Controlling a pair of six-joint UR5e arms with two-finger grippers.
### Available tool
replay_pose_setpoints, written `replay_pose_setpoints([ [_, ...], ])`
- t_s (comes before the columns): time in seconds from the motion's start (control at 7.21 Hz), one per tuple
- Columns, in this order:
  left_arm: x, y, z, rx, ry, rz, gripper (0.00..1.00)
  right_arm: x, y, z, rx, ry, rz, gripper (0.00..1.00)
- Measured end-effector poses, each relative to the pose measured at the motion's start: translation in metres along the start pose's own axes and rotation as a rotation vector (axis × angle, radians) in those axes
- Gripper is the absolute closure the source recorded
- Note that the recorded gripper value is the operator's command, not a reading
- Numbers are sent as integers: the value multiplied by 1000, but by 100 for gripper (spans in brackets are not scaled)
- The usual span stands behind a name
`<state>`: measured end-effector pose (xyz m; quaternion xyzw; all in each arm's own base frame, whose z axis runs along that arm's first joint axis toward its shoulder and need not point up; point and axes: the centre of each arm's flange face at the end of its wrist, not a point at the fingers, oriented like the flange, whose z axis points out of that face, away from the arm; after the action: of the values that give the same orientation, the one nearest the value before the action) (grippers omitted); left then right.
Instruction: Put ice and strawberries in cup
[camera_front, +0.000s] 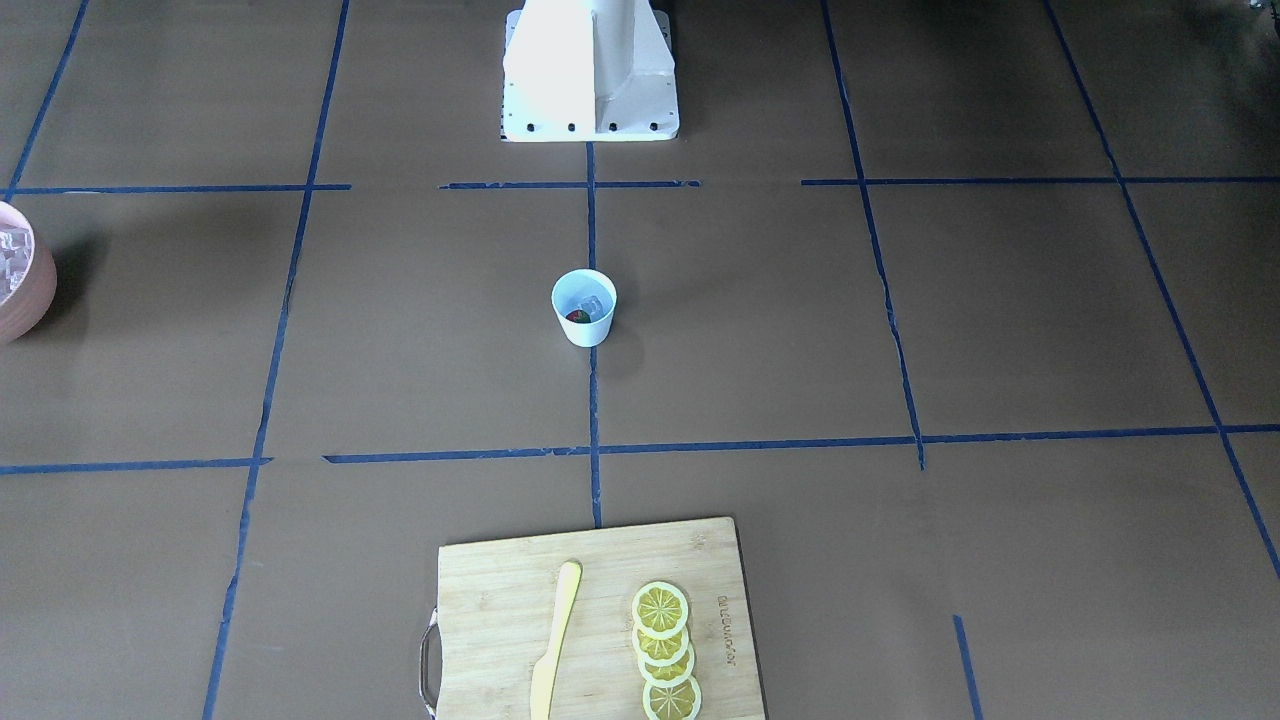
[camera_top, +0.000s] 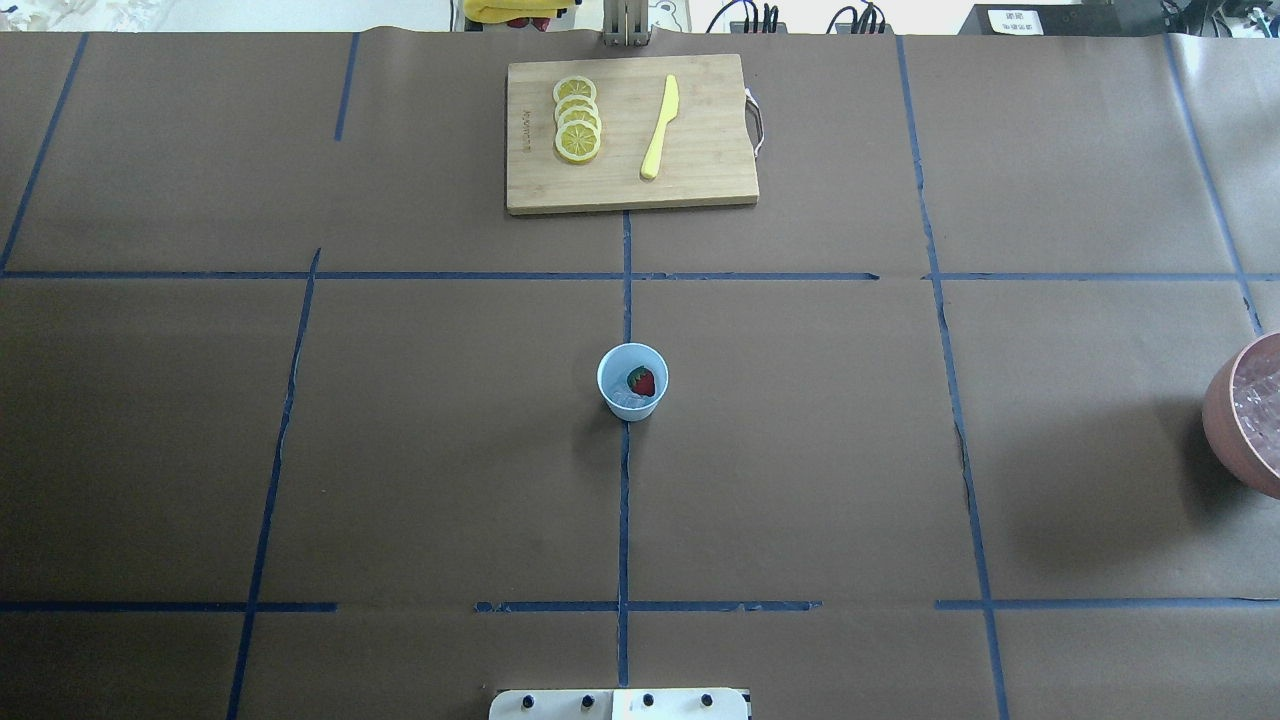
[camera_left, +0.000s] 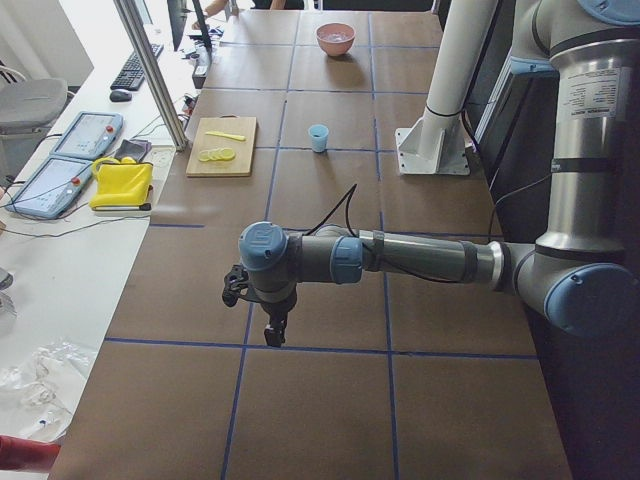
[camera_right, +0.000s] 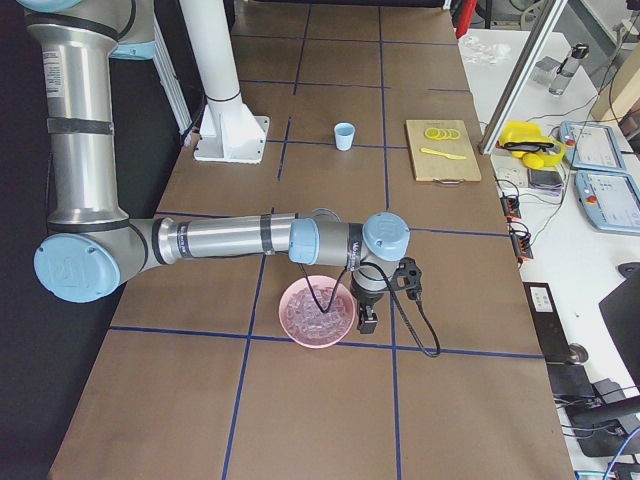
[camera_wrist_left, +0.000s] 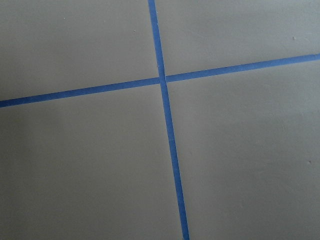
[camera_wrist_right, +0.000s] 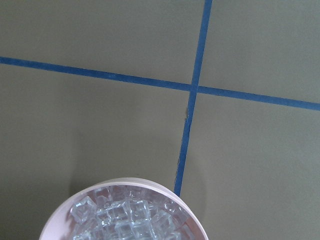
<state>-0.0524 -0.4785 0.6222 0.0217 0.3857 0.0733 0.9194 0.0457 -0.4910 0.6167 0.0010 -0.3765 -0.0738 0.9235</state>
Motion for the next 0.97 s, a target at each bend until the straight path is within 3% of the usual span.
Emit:
replay_pose_setpoints([
  [0.97,1,0,-2,3,-4,5,0,-4,-3,-4,8,-3,-9,0],
])
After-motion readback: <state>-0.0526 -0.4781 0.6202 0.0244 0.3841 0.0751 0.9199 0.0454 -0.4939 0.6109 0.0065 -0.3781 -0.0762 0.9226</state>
